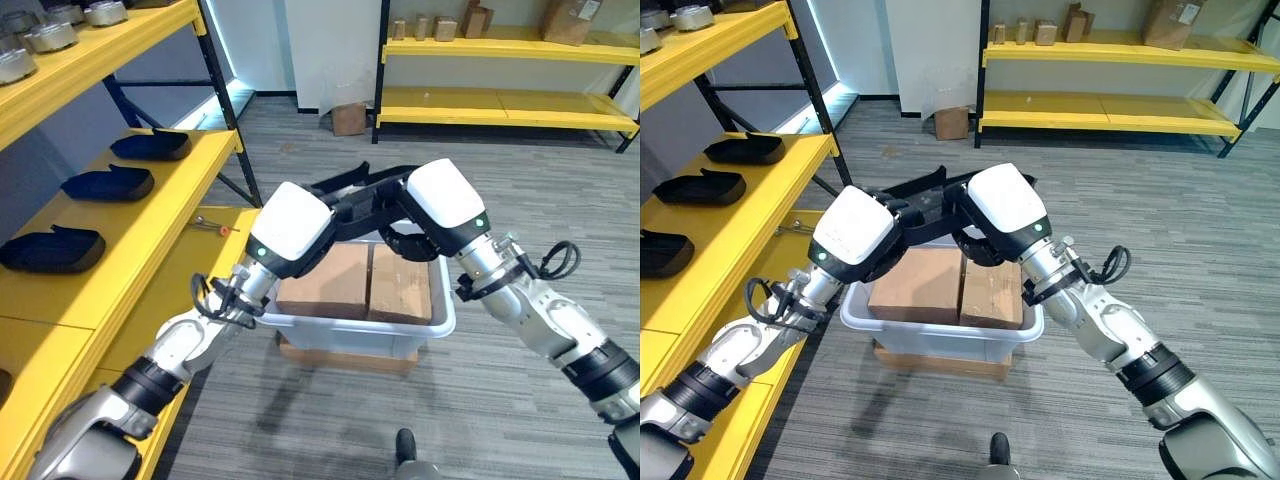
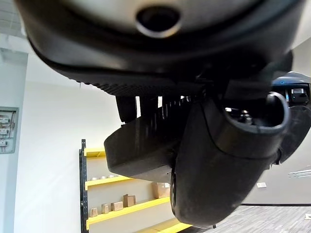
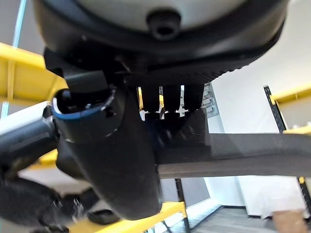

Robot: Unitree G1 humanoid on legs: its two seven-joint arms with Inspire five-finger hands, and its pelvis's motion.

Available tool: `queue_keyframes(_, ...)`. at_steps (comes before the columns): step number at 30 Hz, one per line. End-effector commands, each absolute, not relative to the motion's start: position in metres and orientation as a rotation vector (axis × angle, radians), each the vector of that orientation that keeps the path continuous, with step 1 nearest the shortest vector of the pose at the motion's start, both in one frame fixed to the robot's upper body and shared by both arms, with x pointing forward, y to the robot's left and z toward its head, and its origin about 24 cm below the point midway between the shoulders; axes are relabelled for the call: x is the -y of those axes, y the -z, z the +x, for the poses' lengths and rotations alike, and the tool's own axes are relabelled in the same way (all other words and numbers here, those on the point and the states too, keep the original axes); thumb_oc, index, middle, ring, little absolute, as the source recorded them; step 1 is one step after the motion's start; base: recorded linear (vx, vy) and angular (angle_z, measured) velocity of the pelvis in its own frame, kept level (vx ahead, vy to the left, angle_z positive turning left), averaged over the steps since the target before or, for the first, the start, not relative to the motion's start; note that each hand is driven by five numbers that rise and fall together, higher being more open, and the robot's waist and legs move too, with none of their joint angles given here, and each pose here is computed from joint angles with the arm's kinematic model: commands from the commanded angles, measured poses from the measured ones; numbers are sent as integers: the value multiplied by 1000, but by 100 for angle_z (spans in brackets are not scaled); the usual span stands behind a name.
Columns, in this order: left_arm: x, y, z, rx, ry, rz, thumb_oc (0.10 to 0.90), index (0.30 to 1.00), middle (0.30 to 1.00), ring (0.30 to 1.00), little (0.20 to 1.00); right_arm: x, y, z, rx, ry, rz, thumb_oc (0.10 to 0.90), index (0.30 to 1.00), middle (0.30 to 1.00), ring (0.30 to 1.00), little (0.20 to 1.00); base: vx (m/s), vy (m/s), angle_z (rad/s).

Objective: Move parts from the plastic box to the shelf.

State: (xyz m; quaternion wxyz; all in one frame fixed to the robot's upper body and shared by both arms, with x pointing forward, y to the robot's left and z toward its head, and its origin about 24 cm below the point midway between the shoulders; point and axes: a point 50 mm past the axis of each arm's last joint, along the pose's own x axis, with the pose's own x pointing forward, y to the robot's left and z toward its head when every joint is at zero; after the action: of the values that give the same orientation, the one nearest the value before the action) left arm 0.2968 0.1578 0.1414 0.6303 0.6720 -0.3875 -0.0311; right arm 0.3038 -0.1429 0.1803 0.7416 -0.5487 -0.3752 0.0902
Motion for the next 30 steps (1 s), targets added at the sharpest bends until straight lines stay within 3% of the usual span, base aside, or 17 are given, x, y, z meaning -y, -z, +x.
queue_keyframes(1,-197,-166,306,824,-173,1547,400,300,300,300,300,142,-250,287,1111,1,-893,900,1000,1000,1000,1000,0,0,0)
queue_keyframes(14,-283,-148,250,536,-476,1530,400,300,300,300,300,200,-185,242,778,79,-595,900,1000,1000,1000,1000,0,0,0)
queue_keyframes(19,-295,-142,230,488,-562,1483,400,300,300,300,300,222,-150,227,586,138,-408,900,1000,1000,1000,1000,-28,-31,2)
queue_keyframes(23,-296,-144,222,497,-589,1442,400,300,300,300,300,228,-142,224,540,143,-410,900,1000,1000,1000,1000,-55,-73,4)
queue_keyframes(30,-296,-149,201,533,-674,1392,400,300,300,300,300,208,-157,238,622,40,-411,900,1000,1000,1000,1000,-91,-139,-3)
